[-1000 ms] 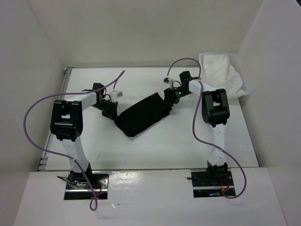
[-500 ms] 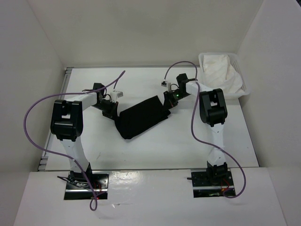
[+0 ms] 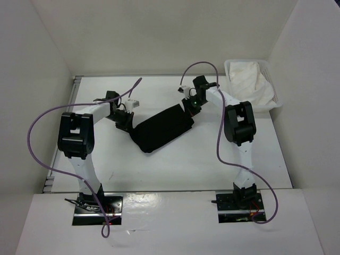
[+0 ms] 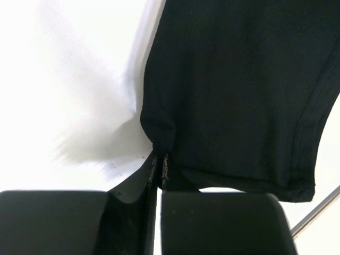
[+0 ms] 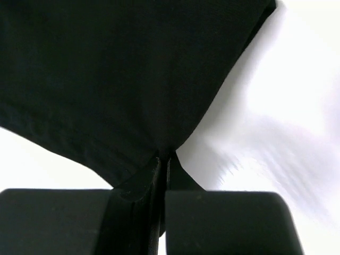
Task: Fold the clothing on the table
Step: Fold the skirt
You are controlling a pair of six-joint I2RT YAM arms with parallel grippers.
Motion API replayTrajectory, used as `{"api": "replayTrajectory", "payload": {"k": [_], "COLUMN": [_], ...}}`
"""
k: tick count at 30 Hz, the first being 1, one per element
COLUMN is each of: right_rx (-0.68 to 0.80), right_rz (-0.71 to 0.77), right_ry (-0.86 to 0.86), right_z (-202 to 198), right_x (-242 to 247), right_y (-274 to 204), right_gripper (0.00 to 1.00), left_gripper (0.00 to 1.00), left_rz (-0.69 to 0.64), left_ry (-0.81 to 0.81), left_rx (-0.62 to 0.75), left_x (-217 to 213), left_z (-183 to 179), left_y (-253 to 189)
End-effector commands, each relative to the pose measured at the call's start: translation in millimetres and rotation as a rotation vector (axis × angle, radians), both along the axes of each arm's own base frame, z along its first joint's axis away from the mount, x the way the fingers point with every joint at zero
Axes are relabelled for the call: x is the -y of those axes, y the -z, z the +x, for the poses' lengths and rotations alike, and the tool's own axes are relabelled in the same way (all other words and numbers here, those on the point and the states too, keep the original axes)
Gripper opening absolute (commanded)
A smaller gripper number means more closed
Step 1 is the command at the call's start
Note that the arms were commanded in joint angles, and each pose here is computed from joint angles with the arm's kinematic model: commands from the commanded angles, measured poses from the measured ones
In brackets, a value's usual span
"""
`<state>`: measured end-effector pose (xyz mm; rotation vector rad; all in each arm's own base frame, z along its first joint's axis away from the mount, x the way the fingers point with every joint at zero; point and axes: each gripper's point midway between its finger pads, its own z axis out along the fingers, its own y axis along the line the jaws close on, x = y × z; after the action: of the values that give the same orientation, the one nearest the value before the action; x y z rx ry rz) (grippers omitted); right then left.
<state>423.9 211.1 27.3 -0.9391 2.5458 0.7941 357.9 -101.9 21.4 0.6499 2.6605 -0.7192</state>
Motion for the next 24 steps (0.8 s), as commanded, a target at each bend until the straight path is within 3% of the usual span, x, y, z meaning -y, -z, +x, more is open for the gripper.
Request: {"api": "replayTrajectory", "payload": {"k": [1,15,24], "right_rx": [0.224,0.387,0.346], "right_rz": [-0.12,-0.192,-0.266], "right_ry": [0.063,-0.091,-0.265], "right_z": [32,-15,-68], "right_x": [3,-94,-151], "right_y": [-72,-148,-113], "right_gripper": [0.0,0.0,0.0], "left_gripper": [0.0,0.0,0.0], "left_rz": [0.028,0.011,-0.018], "left_ry": [-0.042,-0.084,-0.083], "left_rx": [0.063,0.002,-0.024], "left_x": [-2,1,6], "left_z": [29,31,27], "left_y": [-10,8,9]}}
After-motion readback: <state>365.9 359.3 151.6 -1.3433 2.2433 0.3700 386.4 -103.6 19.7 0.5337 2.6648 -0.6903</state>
